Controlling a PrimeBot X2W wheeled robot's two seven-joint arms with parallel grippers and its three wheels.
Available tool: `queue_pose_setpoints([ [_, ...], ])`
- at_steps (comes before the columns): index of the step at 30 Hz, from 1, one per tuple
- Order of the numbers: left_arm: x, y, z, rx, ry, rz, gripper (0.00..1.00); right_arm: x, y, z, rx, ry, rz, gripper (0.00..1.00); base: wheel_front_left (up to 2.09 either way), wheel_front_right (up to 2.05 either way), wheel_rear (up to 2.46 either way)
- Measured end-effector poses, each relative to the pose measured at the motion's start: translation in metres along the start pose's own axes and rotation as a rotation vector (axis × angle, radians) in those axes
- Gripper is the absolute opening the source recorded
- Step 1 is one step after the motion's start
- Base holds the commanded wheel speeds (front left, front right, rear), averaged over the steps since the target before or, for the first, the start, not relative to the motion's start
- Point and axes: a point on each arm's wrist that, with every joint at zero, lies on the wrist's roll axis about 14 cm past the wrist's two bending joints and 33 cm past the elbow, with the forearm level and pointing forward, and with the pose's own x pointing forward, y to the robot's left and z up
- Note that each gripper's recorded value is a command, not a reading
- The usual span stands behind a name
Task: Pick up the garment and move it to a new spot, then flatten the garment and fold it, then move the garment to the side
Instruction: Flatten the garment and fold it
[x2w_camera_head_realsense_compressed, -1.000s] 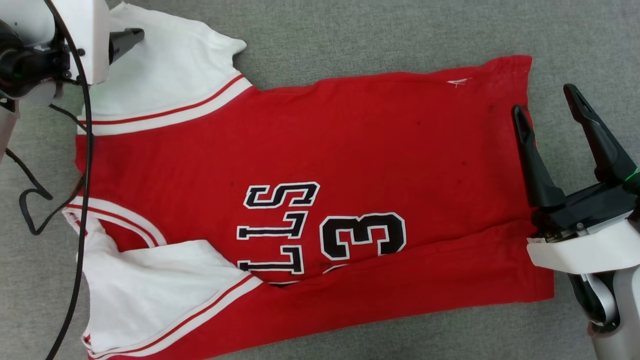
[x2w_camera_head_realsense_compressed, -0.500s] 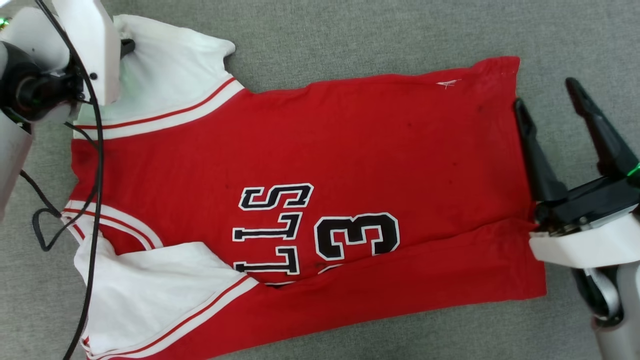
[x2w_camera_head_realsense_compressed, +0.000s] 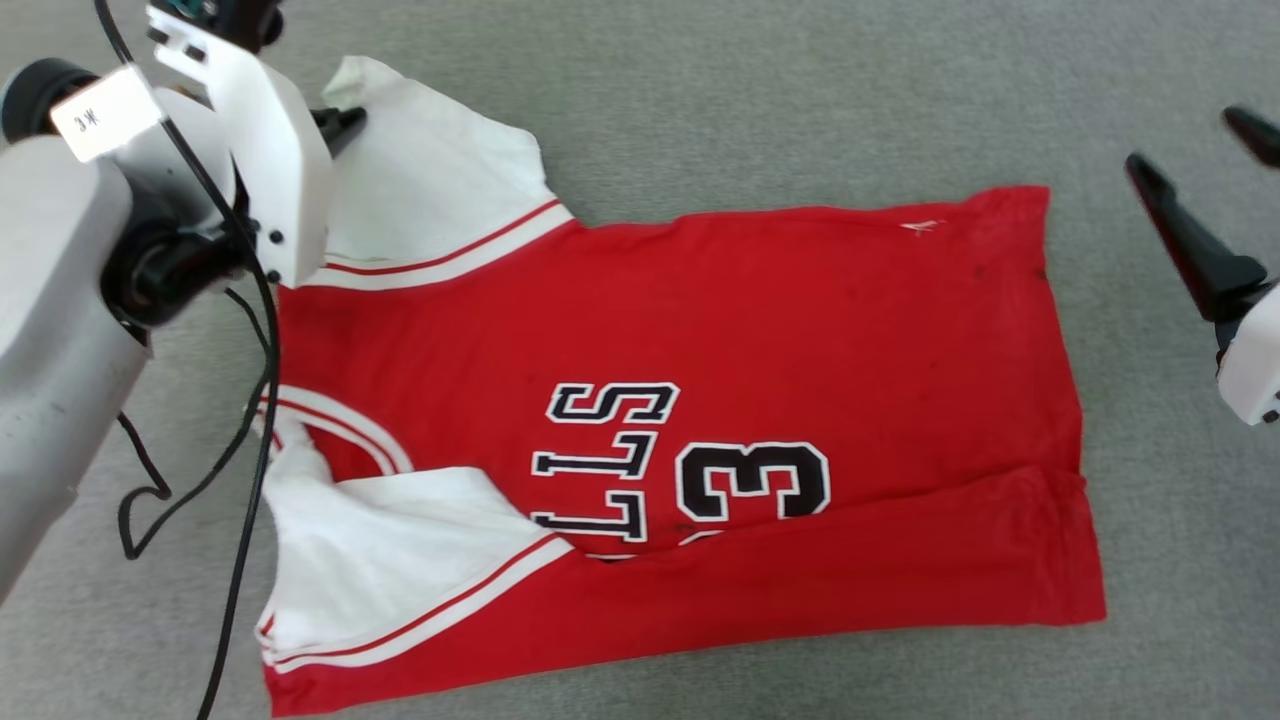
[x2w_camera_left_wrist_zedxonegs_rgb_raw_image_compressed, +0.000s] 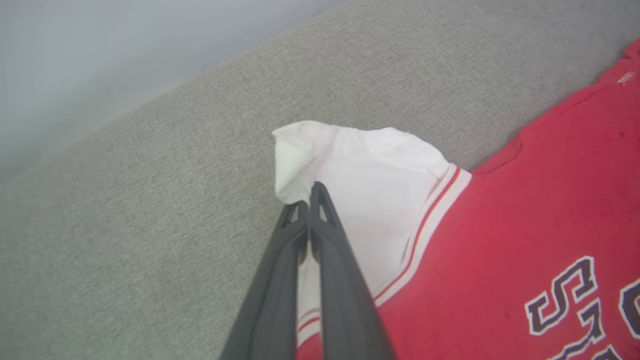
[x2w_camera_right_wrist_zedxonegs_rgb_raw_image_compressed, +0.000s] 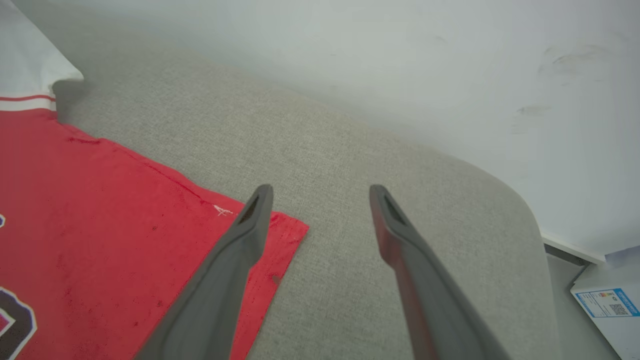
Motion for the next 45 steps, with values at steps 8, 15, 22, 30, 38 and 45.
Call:
queue_pose_setpoints([
  [8,-0.022,-0.007,0.005,0.036,-0.071,-0.002,0.00,0.016,0.010,-0.033,-0.010,0.383,0.121,1.00,0.00,0.00,0.00],
  [15,-0.023,-0.010,0.000,0.048,-0.089,-0.008,0.00,0.036,0.016,-0.066,0.003,0.588,0.152,1.00,0.00,0.00,0.00],
  [22,-0.018,-0.006,-0.005,0.055,-0.094,-0.003,0.00,0.059,0.038,-0.103,0.022,0.682,0.195,1.00,0.00,0.00,0.00],
  [30,-0.011,0.000,-0.013,0.049,-0.086,0.007,0.00,0.065,0.052,-0.135,0.008,0.748,0.233,1.00,0.00,0.00,0.00],
  [38,-0.014,-0.001,-0.009,0.053,-0.101,0.010,0.00,0.069,0.053,-0.123,0.050,0.614,0.230,0.00,0.00,0.00,0.00],
  [45,-0.032,-0.007,0.002,0.056,-0.141,0.016,0.00,0.064,0.052,-0.092,0.069,0.437,0.213,0.00,0.00,0.00,0.00],
])
